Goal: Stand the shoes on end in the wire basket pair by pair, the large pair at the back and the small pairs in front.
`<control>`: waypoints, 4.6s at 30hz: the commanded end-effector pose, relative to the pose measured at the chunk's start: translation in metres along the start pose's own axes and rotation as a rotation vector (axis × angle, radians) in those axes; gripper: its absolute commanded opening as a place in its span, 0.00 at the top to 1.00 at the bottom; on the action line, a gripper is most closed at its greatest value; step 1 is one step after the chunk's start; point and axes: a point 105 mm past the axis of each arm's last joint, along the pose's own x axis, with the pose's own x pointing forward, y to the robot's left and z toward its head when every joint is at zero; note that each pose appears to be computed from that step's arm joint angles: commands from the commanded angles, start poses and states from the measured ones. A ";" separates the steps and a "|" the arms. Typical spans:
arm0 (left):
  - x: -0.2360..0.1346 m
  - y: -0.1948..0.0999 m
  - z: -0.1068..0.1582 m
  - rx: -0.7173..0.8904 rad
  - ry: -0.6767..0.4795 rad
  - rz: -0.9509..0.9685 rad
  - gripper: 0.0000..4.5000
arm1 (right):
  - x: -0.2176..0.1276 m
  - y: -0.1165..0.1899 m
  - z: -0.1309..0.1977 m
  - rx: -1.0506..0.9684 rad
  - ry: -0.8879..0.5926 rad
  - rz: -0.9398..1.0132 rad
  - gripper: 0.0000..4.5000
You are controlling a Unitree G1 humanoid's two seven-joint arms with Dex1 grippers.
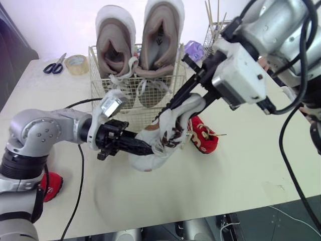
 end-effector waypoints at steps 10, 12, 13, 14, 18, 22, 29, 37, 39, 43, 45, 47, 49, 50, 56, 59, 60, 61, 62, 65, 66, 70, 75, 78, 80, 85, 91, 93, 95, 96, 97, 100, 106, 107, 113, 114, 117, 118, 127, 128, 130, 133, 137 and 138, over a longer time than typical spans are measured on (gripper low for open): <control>-0.008 -0.023 0.010 0.166 -0.258 0.040 0.90 | -0.113 0.028 -0.052 0.660 0.122 -0.734 0.13; -0.010 -0.025 0.015 0.187 -0.305 0.063 0.90 | -0.126 0.034 -0.052 0.795 0.013 -0.887 0.13; -0.011 -0.025 0.018 0.199 -0.331 0.080 0.90 | -0.130 0.039 -0.048 0.883 -0.091 -0.949 0.13; -0.014 -0.024 0.022 0.218 -0.368 0.109 0.90 | -0.133 0.046 -0.044 1.010 -0.267 -1.039 0.13; -0.017 -0.020 0.030 0.243 -0.464 0.175 0.90 | -0.095 0.069 -0.029 1.302 -0.694 -1.022 0.13; -0.013 -0.018 0.033 0.233 -0.514 0.165 0.90 | -0.050 0.070 -0.026 1.404 -0.804 -0.938 0.13; -0.009 -0.016 0.036 0.205 -0.538 0.100 0.90 | -0.011 0.060 -0.014 1.435 -0.893 -0.833 0.13; -0.006 -0.015 0.035 0.193 -0.525 0.070 0.90 | 0.001 0.053 -0.010 1.410 -0.888 -0.789 0.13; -0.005 -0.015 0.035 0.191 -0.522 0.064 0.90 | 0.002 0.050 -0.009 1.400 -0.897 -0.780 0.13; -0.005 -0.012 0.035 0.187 -0.522 0.063 0.90 | 0.005 0.043 -0.003 1.375 -0.926 -0.745 0.13; -0.005 -0.011 0.034 0.185 -0.521 0.064 0.90 | 0.006 0.041 0.000 1.367 -0.935 -0.727 0.13; -0.004 -0.010 0.034 0.183 -0.521 0.063 0.90 | 0.007 0.039 0.002 1.359 -0.945 -0.715 0.13; -0.003 -0.009 0.033 0.181 -0.519 0.060 0.90 | 0.007 0.037 0.004 1.351 -0.950 -0.705 0.13; -0.002 -0.008 0.033 0.180 -0.518 0.059 0.90 | 0.008 0.036 0.005 1.348 -0.953 -0.700 0.13; 0.002 -0.007 0.031 0.178 -0.507 0.051 0.90 | 0.014 0.031 0.005 1.345 -0.955 -0.684 0.19; 0.002 -0.006 0.031 0.181 -0.505 0.057 0.90 | 0.016 0.030 0.004 1.348 -0.950 -0.682 0.42; 0.002 -0.005 0.031 0.182 -0.505 0.060 0.90 | 0.016 0.030 0.003 1.348 -0.948 -0.681 0.52; 0.002 -0.005 0.030 0.184 -0.499 0.069 0.90 | 0.016 0.030 0.004 1.345 -0.947 -0.681 0.63; 0.001 -0.004 0.030 0.183 -0.495 0.077 0.90 | 0.017 0.030 0.004 1.341 -0.945 -0.681 0.75; -0.002 -0.001 0.028 0.167 -0.483 0.087 0.70 | 0.016 0.029 0.005 1.326 -0.932 -0.680 0.94; -0.002 0.000 0.028 0.174 -0.474 0.098 0.64 | 0.015 0.029 0.007 1.317 -0.927 -0.677 0.94; -0.012 0.006 0.029 0.244 -0.422 0.227 0.20 | 0.008 0.026 0.009 1.249 -0.904 -0.719 0.94; -0.031 0.004 0.022 0.321 -0.289 0.375 0.20 | -0.014 0.022 -0.003 1.095 -0.831 -0.895 0.94; -0.055 -0.007 0.027 0.369 -0.230 0.473 0.20 | -0.028 0.024 -0.013 1.007 -0.757 -0.933 0.94; -0.065 -0.012 0.029 0.395 -0.197 0.529 0.20 | -0.038 0.022 -0.023 0.970 -0.720 -0.950 0.94; -0.074 -0.024 0.030 0.436 -0.123 0.630 0.20 | -0.055 0.017 -0.052 0.854 -0.573 -0.982 0.94; -0.082 -0.029 0.022 0.409 -0.130 0.692 0.20 | -0.041 0.020 -0.082 0.760 -0.467 -0.908 0.94; -0.083 -0.029 0.019 0.399 -0.132 0.700 0.20 | -0.034 0.022 -0.089 0.756 -0.456 -0.882 0.94; -0.084 -0.030 0.018 0.389 -0.143 0.701 0.20 | -0.028 0.025 -0.095 0.760 -0.455 -0.870 0.94; -0.085 -0.031 0.017 0.385 -0.146 0.706 0.20 | -0.025 0.027 -0.099 0.764 -0.452 -0.868 0.94; -0.086 -0.031 0.016 0.381 -0.147 0.710 0.20 | -0.023 0.028 -0.102 0.764 -0.449 -0.867 0.94; -0.088 -0.032 0.015 0.375 -0.150 0.720 0.20 | -0.016 0.028 -0.107 0.768 -0.459 -0.869 0.94; -0.088 -0.031 0.013 0.367 -0.152 0.723 0.20 | -0.019 0.028 -0.105 0.754 -0.463 -0.871 0.94; -0.088 -0.031 0.012 0.365 -0.152 0.725 0.20 | -0.024 0.027 -0.103 0.751 -0.463 -0.880 0.94; -0.090 -0.025 0.008 0.338 -0.169 0.723 0.20 | -0.040 0.028 -0.084 0.722 -0.451 -0.898 0.94; -0.089 -0.023 0.008 0.335 -0.171 0.716 0.20 | -0.041 0.028 -0.081 0.717 -0.445 -0.909 0.94; -0.088 -0.021 0.008 0.332 -0.173 0.706 0.20 | -0.041 0.029 -0.076 0.720 -0.440 -0.909 0.94; -0.088 -0.020 0.008 0.332 -0.172 0.706 0.20 | -0.041 0.030 -0.075 0.726 -0.440 -0.908 0.94; -0.089 -0.017 0.006 0.318 -0.170 0.698 0.20 | -0.034 0.033 -0.055 0.762 -0.488 -0.870 0.94; -0.088 -0.016 0.006 0.318 -0.170 0.697 0.20 | -0.032 0.033 -0.055 0.765 -0.487 -0.867 0.94; -0.088 -0.015 0.006 0.318 -0.170 0.695 0.20 | -0.026 0.036 -0.061 0.775 -0.473 -0.863 0.94; -0.088 -0.013 0.007 0.319 -0.170 0.695 0.20 | -0.021 0.037 -0.072 0.762 -0.435 -0.877 0.94; -0.086 -0.012 0.008 0.321 -0.171 0.694 0.20 | -0.025 0.033 -0.086 0.737 -0.404 -0.909 0.94; -0.086 -0.012 0.008 0.321 -0.172 0.695 0.20 | -0.025 0.032 -0.087 0.736 -0.408 -0.908 0.94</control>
